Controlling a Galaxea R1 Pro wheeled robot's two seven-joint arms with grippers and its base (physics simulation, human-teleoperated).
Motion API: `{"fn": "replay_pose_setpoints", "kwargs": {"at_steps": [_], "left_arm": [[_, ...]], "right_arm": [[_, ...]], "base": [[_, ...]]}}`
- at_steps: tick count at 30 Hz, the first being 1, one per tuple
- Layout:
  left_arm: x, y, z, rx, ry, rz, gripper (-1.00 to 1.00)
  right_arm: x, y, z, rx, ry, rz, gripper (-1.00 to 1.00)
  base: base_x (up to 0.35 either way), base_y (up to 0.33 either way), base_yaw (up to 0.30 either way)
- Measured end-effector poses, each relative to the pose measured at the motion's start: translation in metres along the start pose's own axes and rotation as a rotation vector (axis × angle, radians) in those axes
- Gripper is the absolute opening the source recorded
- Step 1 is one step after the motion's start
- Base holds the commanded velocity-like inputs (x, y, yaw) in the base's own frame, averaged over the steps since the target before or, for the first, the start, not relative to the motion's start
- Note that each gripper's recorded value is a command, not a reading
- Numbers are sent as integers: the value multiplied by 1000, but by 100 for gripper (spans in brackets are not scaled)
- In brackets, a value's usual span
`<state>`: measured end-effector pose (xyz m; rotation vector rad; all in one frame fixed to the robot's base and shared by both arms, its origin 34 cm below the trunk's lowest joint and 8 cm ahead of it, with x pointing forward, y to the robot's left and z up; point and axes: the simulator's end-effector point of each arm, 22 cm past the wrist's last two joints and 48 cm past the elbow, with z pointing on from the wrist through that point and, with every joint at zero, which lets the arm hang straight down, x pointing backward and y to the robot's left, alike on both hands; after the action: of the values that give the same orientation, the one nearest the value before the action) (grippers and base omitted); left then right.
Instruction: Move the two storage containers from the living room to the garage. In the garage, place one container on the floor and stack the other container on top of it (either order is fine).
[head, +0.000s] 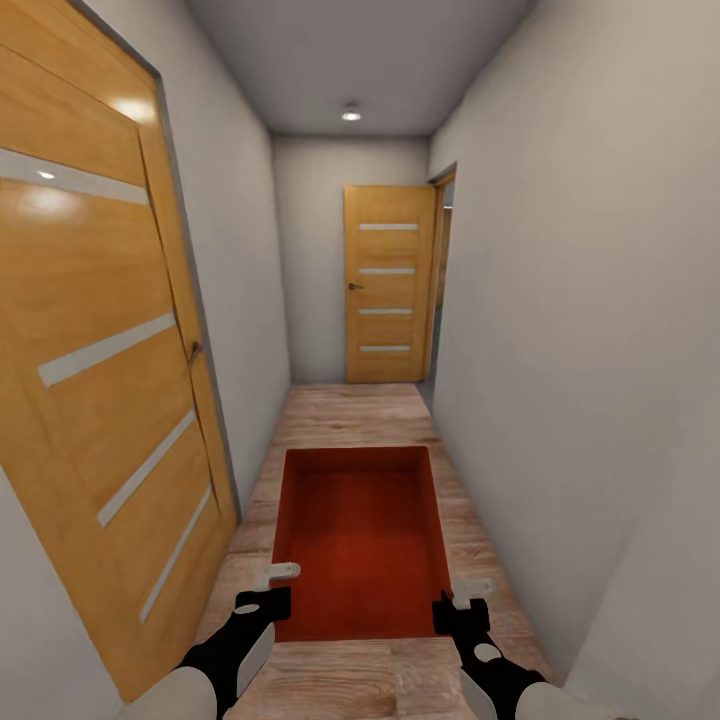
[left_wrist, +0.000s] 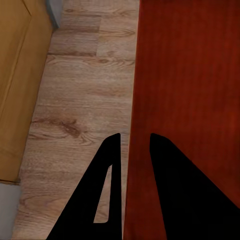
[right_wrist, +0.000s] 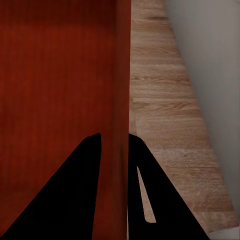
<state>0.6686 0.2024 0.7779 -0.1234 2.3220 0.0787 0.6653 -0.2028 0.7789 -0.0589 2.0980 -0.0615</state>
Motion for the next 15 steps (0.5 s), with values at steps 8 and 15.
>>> {"fn": "replay_pose_setpoints", "kwargs": {"at_steps": [8, 15], "left_arm": [[0, 0, 0, 0, 0, 0, -100], [0, 0, 0, 0, 1, -1, -100]], "right_arm": [[0, 0, 0, 0, 0, 0, -100], [0, 0, 0, 0, 1, -1, -100]], "base": [[322, 0, 0], [322, 0, 0]]}}
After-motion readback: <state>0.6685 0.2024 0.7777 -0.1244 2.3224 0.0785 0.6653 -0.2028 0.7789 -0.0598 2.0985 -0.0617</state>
